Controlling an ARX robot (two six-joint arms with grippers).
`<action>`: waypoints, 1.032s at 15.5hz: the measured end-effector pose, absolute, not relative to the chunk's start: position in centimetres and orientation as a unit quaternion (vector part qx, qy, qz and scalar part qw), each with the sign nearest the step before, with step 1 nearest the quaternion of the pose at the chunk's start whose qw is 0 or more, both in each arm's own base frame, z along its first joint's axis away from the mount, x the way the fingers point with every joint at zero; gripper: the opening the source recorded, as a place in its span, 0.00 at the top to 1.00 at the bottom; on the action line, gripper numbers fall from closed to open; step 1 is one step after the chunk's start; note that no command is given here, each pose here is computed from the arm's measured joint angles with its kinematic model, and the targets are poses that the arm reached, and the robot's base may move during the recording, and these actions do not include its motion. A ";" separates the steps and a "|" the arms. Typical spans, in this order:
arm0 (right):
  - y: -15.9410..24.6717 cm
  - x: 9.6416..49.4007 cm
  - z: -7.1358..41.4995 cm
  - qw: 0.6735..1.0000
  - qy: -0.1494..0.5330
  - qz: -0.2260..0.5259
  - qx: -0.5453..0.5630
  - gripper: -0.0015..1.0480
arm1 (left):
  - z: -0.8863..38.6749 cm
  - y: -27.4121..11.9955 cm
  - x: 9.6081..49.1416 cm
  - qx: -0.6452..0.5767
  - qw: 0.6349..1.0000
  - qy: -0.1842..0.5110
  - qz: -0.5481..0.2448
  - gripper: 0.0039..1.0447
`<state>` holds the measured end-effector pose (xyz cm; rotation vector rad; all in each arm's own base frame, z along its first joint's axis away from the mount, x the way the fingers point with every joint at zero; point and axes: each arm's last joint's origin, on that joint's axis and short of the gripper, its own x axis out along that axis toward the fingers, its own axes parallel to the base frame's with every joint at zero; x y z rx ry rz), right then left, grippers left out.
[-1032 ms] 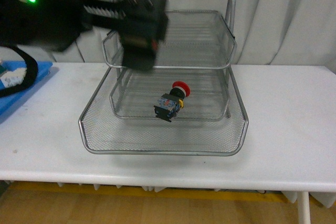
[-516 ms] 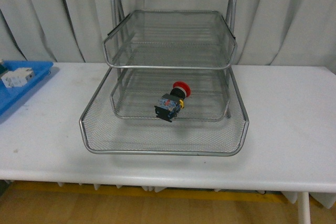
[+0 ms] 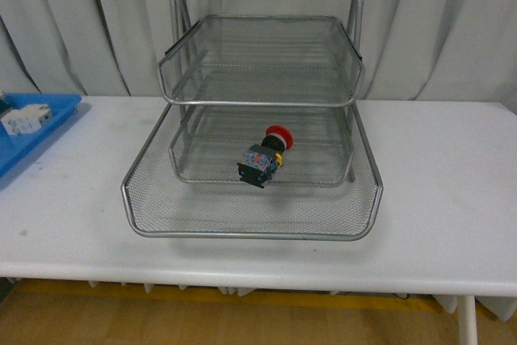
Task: Place button on rack with both arms
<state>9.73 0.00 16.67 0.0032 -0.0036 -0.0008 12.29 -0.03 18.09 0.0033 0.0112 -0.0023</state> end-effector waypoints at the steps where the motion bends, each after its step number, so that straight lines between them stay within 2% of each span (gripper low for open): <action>1: 0.0 9.7 16.7 1.000 -0.002 0.000 0.001 0.06 | 18.0 0.0 12.1 0.001 1.000 0.005 -0.001 0.99; 11: 0.0 9.7 16.7 1.000 -0.002 0.000 0.002 0.06 | 16.9 0.0 10.8 0.001 1.000 -0.005 -0.001 0.99; 13: 0.0 9.7 16.7 1.000 -0.002 0.000 0.002 0.06 | 16.2 0.0 10.0 0.001 1.000 0.023 -0.002 0.99; 14: 0.0 9.7 16.7 1.000 -0.002 -0.001 0.002 0.06 | 16.8 0.0 9.8 0.001 1.000 -0.009 -0.002 0.99; 16: 0.0 9.7 16.7 1.000 -0.002 0.000 0.001 0.06 | 16.5 0.0 9.8 0.001 1.000 0.004 -0.001 0.99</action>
